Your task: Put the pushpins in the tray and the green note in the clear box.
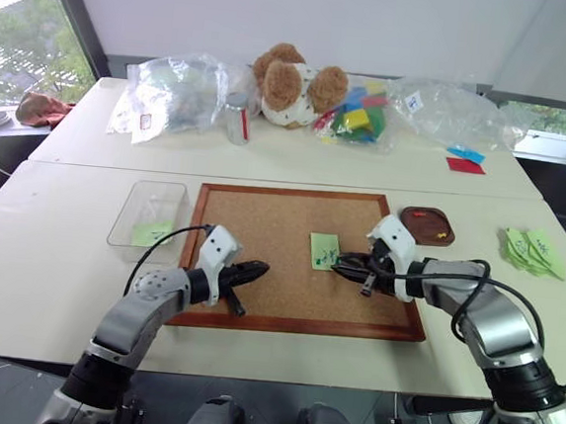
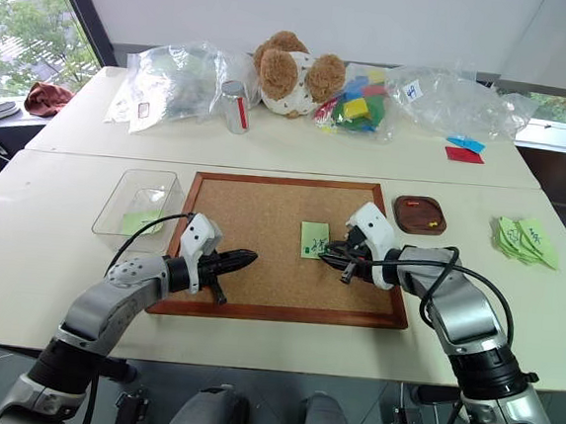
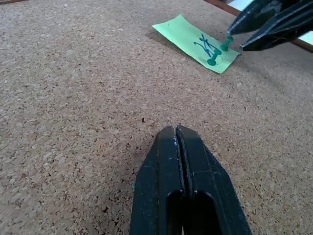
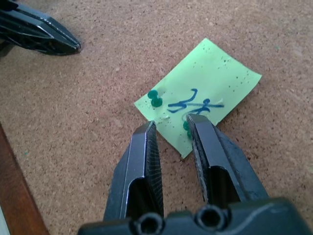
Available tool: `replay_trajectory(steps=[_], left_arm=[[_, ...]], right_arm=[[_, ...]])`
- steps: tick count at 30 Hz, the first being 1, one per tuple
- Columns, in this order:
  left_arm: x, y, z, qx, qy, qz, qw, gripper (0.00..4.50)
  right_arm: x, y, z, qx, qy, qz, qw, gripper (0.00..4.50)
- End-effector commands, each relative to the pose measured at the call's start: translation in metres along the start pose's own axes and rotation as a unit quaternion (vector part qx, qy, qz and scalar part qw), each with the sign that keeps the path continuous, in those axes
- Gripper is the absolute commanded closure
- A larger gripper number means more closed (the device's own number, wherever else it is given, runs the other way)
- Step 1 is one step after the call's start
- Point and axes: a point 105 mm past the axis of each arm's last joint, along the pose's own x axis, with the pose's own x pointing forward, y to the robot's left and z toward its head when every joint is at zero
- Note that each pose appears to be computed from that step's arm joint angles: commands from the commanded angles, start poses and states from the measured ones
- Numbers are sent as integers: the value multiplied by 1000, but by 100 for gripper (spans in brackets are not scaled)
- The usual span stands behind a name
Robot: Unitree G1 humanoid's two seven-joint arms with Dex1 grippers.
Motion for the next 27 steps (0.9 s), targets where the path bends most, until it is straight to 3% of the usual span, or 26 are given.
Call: replay_trajectory(steps=[1,10,13,14,27], left_arm=[[-3,0,-9,-8,16,4,1000,450],[-4,0,-9,-8,16,6,1000,450],[-4,-1,-9,-8,16,5,1000,450],[-4,-1,-9,-8,16,5,1000,450],[-3,-3,-14,-12,24,0,1000,450]], right_arm=[[2,-4,9,-16,-16,-5,1000,344],[5,-4,4,-12,-9,0,1000,344],[5,-3,4,-17,-6,1,1000,434],[6,-3,4,-15,-7,1,1000,444],[-29,-19,51,-18,-69,-37,997,444]])
